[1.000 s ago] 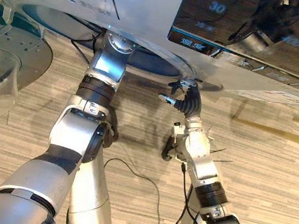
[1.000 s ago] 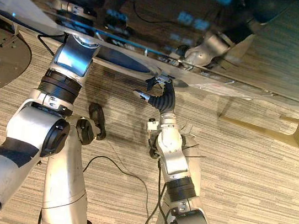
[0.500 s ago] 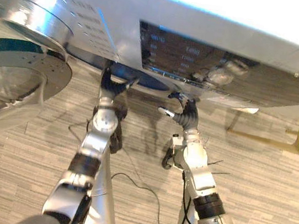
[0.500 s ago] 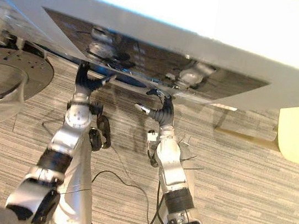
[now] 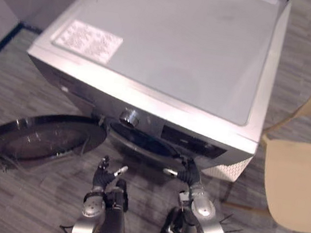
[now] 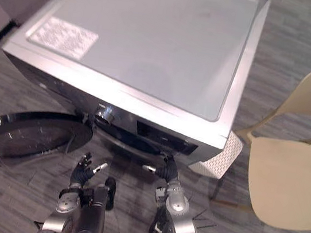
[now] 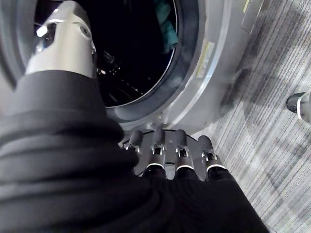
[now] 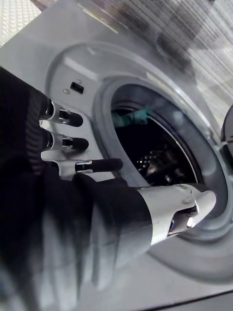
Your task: Pick up the laundry basket with both hands and put the clothes into the washing machine.
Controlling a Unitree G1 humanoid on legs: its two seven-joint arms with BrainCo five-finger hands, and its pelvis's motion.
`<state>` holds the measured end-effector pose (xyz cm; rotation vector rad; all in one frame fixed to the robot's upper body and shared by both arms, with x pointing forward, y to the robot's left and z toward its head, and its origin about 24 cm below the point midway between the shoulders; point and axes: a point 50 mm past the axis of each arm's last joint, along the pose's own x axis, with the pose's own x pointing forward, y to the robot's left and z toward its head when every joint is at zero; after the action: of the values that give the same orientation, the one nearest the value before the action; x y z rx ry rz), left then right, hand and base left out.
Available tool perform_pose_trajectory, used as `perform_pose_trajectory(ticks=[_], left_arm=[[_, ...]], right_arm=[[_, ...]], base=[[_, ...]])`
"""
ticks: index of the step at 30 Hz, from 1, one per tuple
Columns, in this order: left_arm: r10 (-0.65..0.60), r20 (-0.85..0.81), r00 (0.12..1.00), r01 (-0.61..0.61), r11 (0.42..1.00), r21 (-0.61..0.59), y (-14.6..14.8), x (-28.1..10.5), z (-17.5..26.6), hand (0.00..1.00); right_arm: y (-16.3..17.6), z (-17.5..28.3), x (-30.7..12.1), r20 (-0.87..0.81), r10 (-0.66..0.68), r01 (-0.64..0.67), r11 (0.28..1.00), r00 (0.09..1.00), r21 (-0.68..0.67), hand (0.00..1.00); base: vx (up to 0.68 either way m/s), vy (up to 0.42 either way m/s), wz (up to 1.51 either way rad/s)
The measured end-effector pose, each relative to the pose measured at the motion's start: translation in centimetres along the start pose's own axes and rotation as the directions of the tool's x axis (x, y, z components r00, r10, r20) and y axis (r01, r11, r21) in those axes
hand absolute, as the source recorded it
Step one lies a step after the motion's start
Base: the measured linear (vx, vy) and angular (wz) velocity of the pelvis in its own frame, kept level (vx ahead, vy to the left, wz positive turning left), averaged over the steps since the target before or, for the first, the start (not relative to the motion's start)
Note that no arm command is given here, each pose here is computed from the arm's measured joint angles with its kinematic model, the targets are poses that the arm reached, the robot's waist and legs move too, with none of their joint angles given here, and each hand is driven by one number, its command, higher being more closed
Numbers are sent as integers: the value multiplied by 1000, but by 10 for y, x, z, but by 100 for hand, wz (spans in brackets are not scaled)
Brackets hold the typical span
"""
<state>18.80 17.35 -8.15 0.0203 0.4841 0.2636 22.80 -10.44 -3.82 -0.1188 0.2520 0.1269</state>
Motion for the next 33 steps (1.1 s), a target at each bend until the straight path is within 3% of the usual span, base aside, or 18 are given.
perform_pose_trajectory(ticks=[8, 11, 21, 31, 33], left_arm=[[-30, -246, 969, 51, 996, 78, 0, -6, -53, 0], [-24, -295, 955, 63, 990, 124, 4, -10, -65, 0], [-74, -366, 928, 166, 959, 228, 1, -19, -81, 0], [-56, -278, 959, 131, 957, 260, 8, 2, -56, 0], [-74, -249, 966, 135, 962, 238, -6, 5, -48, 0]], right_arm=[[-18, -78, -17, -363, -42, 28, 999, 931, -45, 0], [-26, -92, -25, -430, -68, 52, 997, 900, -49, 0], [-30, -100, -24, -488, -80, 61, 997, 869, -55, 0], [-27, -90, -13, -451, -57, 21, 996, 891, -83, 0], [-39, -82, -4, -416, -97, 57, 992, 904, -108, 0]], base=[[95, 60, -12], [75, 63, -5], [-11, 48, -35], [-122, 17, 8], [-227, -2, 37]])
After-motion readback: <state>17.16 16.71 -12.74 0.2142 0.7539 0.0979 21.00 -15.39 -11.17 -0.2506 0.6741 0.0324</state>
